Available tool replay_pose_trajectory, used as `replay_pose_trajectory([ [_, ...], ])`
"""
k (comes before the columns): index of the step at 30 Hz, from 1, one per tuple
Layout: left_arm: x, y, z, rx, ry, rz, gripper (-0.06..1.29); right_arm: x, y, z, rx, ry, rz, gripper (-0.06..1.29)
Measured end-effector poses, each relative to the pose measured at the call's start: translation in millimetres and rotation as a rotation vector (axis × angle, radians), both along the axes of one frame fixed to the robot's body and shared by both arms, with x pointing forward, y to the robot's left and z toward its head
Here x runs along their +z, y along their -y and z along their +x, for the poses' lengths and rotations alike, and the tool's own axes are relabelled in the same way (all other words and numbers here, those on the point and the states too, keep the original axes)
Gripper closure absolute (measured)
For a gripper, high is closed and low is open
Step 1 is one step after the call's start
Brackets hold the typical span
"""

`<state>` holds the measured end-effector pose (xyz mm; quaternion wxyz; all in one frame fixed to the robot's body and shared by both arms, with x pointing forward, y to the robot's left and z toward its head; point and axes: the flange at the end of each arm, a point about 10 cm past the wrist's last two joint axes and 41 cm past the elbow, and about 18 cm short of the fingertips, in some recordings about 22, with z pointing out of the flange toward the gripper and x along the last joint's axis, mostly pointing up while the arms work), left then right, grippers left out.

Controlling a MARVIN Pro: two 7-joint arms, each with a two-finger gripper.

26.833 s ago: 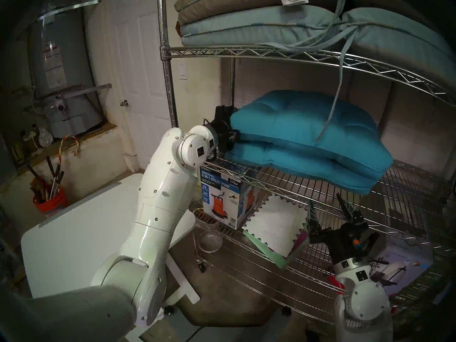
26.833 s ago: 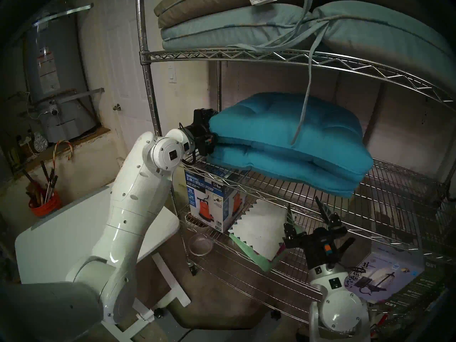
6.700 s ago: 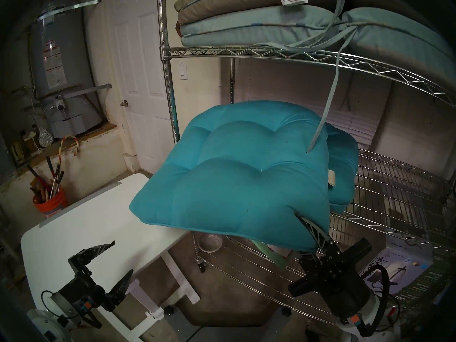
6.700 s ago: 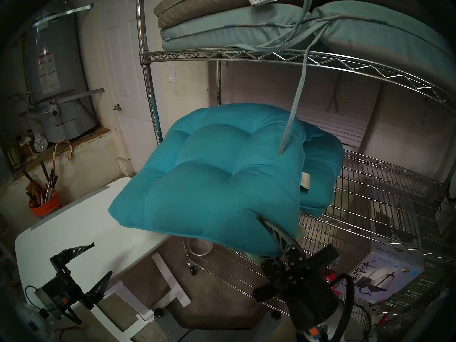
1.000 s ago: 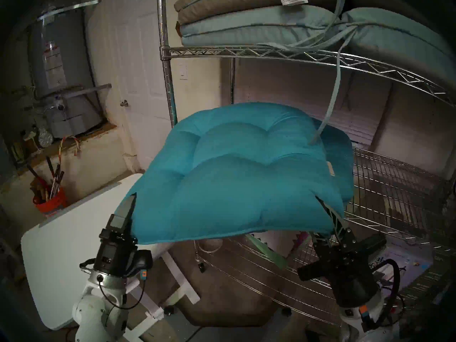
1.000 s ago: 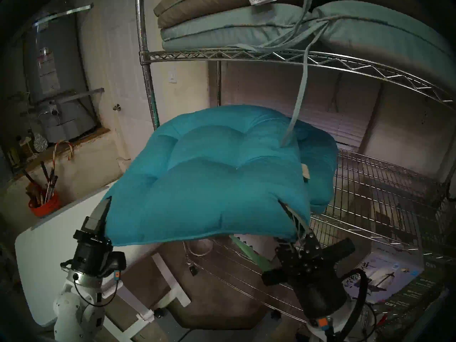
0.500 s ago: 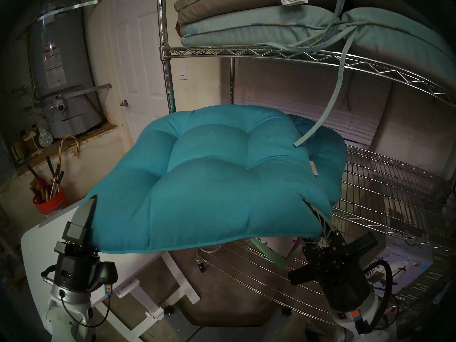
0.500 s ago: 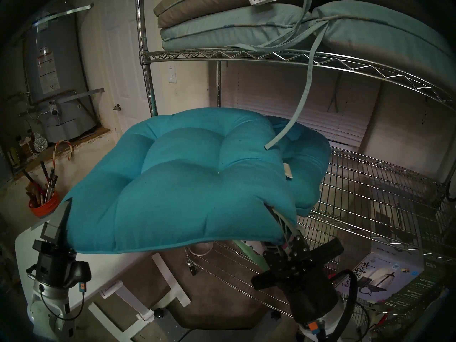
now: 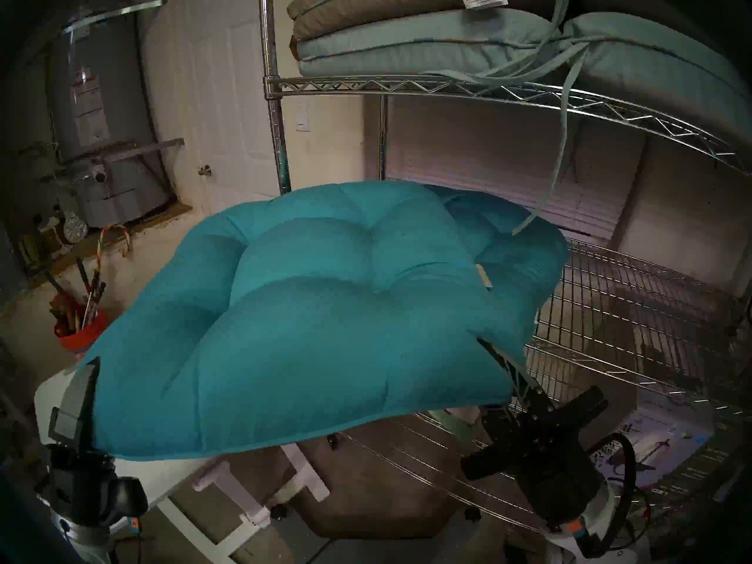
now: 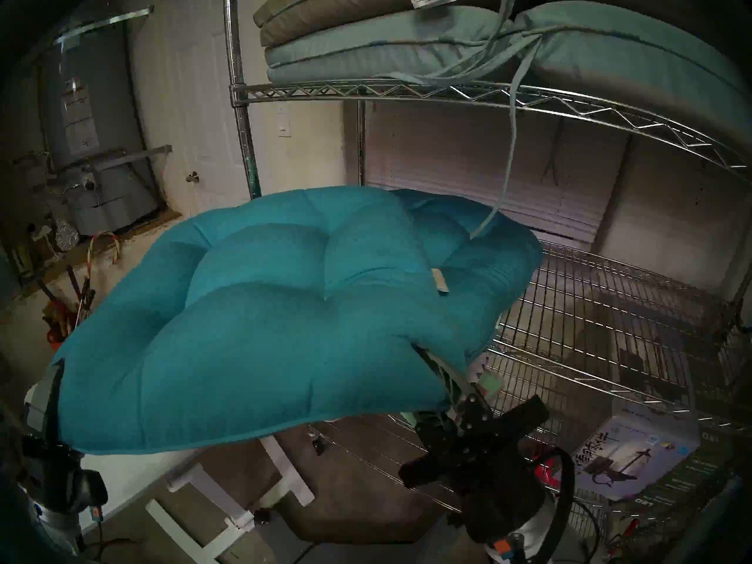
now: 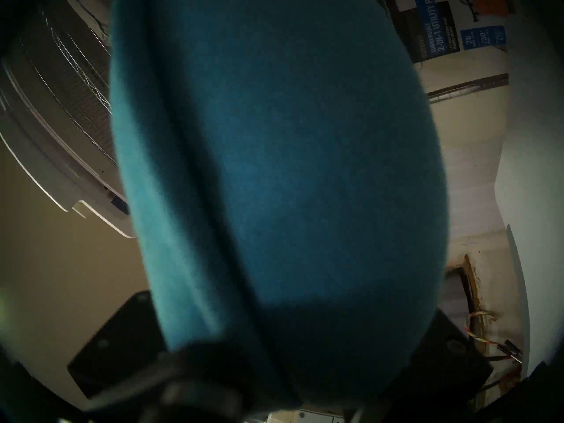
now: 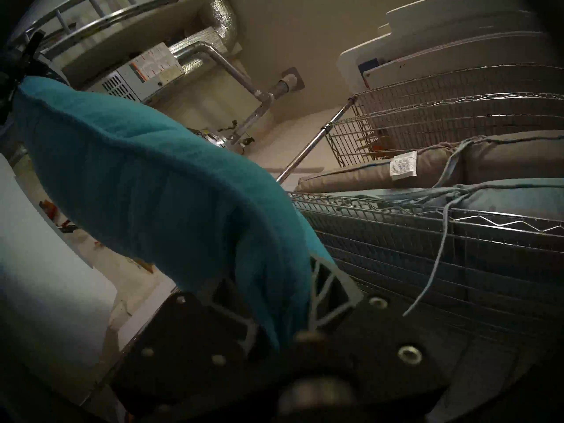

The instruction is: Take cushion off the shelf

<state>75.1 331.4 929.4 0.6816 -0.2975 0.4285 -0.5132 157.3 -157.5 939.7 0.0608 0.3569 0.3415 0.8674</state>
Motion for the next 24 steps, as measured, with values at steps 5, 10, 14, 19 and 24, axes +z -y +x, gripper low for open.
replay_pose_trajectory([
  [5, 2.7, -5, -24.8, 0.021, -0.013, -0.007, 0.71, -0.8, -5, -1.0, 0.023, -0.003, -0.013, 1.01],
  [10, 5.5, -8, -42.7, 0.029, -0.020, -0.014, 0.71, -1.1, -9, -1.5, 0.041, -0.002, -0.024, 1.01],
  [14, 5.1, -10, -60.9, 0.032, -0.030, -0.028, 0.71, -0.6, -13, -1.3, 0.063, 0.005, -0.035, 1.01],
  [19, -1.0, -12, -78.1, 0.038, -0.045, -0.051, 0.71, 0.5, -18, -0.5, 0.090, 0.017, -0.049, 1.01],
  [24, -5.2, -12, -92.0, 0.044, -0.049, -0.066, 0.71, 2.4, -23, 0.8, 0.119, 0.034, -0.063, 1.01],
])
